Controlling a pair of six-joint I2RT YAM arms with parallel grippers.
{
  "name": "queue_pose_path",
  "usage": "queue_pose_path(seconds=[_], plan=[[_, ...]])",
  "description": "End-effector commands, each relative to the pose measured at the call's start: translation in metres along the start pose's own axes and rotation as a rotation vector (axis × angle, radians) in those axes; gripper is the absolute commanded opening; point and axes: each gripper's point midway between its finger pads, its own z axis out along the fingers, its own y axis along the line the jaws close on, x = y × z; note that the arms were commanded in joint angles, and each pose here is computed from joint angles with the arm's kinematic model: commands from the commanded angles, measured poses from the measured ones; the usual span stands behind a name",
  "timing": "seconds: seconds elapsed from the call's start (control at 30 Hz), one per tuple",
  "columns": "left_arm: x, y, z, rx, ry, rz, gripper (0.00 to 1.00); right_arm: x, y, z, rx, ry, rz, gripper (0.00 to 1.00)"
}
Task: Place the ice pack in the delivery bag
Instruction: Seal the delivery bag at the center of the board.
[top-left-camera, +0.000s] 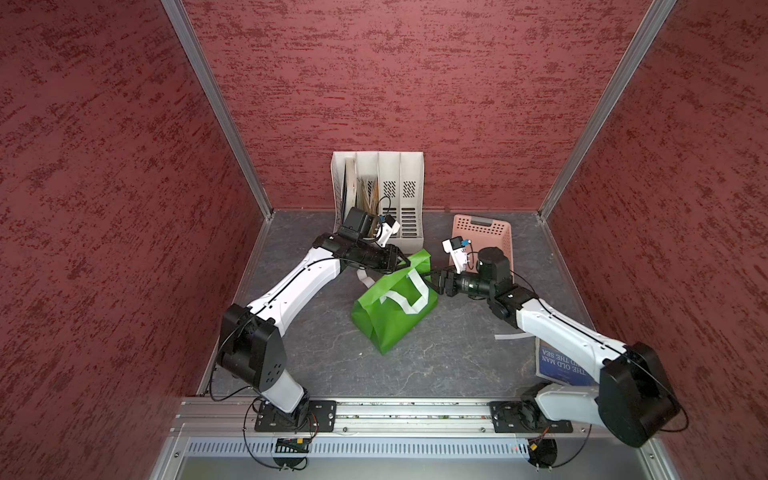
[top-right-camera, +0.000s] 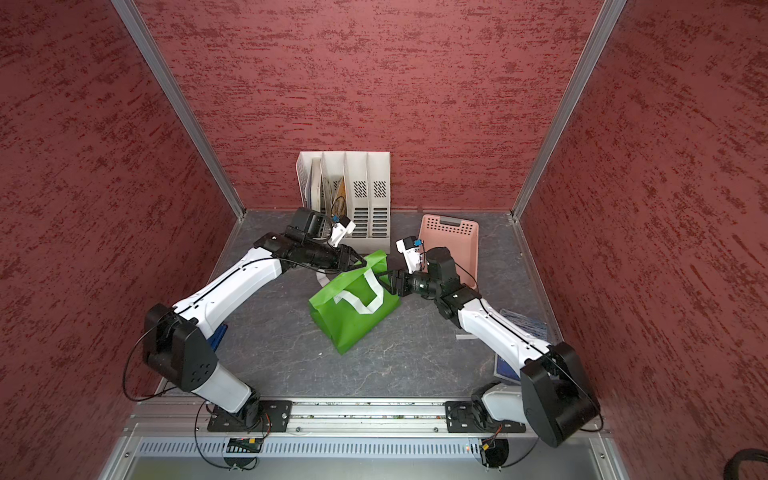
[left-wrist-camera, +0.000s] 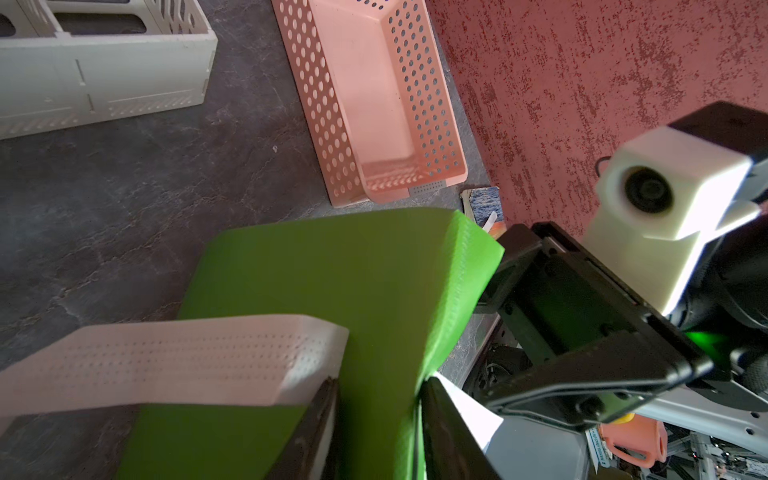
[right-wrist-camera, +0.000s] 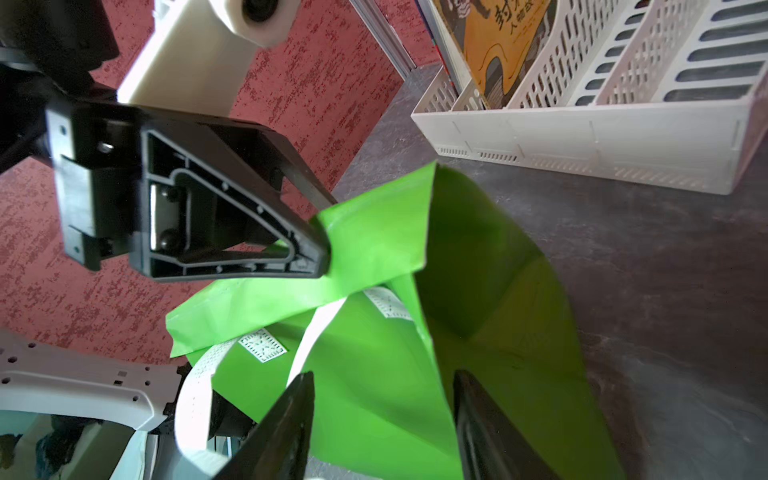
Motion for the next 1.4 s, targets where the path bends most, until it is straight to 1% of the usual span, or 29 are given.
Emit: queue_pose_path(seconds=[0.0, 0.17, 0.27, 0.37, 0.43, 0.5, 0.57, 0.63, 0.67, 0.73, 0.87, 0.97, 1.1, 1.2, 1.27, 1.37], plan=[[-0.003, 0.002, 0.002, -0.024, 0.006, 0.002, 0.35, 0.001, 0.02, -0.007, -0.026, -0.011, 0.011, 0.64], [-0.004, 0.002, 0.003, -0.027, 0.002, 0.002, 0.35, 0.018, 0.03, 0.001, -0.064, 0.054, 0.021, 0.67], [-0.003, 0.002, 0.004, -0.03, 0.007, 0.004, 0.35, 0.025, 0.024, 0.008, -0.02, 0.086, 0.012, 0.67], [-0.001, 0.0, 0.004, -0.029, 0.012, 0.008, 0.35, 0.028, 0.008, 0.012, 0.07, 0.104, 0.009, 0.67], [0.001, -0.002, 0.005, -0.024, 0.018, 0.015, 0.35, 0.028, -0.001, 0.011, 0.118, 0.098, 0.008, 0.62], [0.004, -0.005, 0.006, -0.024, 0.031, 0.028, 0.36, 0.032, -0.012, 0.009, 0.177, 0.105, 0.014, 0.54], [0.008, -0.008, 0.007, -0.021, 0.048, 0.039, 0.38, 0.034, -0.017, 0.008, 0.2, 0.106, 0.012, 0.43], [0.011, -0.01, 0.007, -0.025, 0.061, 0.048, 0.41, 0.034, -0.019, 0.008, 0.213, 0.104, 0.016, 0.25], [0.012, -0.01, 0.007, -0.033, 0.063, 0.05, 0.42, 0.034, -0.021, 0.007, 0.223, 0.102, 0.02, 0.13], [0.013, -0.009, 0.006, -0.04, 0.063, 0.054, 0.44, 0.036, -0.025, 0.004, 0.248, 0.101, 0.023, 0.0], [0.016, -0.011, 0.008, -0.054, 0.07, 0.077, 0.48, 0.043, -0.045, -0.002, 0.342, 0.102, 0.028, 0.0], [0.022, -0.011, 0.011, -0.078, 0.091, 0.104, 0.5, 0.053, -0.054, 0.0, 0.371, 0.133, 0.051, 0.0], [0.027, -0.011, 0.016, -0.089, 0.118, 0.116, 0.5, 0.069, -0.066, -0.002, 0.419, 0.189, 0.082, 0.0], [0.029, -0.011, 0.018, -0.098, 0.123, 0.126, 0.5, 0.075, -0.074, -0.005, 0.464, 0.211, 0.092, 0.0], [0.03, -0.011, 0.019, -0.104, 0.129, 0.13, 0.5, 0.075, -0.076, -0.004, 0.469, 0.215, 0.092, 0.0], [0.032, -0.01, 0.02, -0.115, 0.13, 0.135, 0.46, 0.062, -0.066, 0.0, 0.426, 0.175, 0.077, 0.24]])
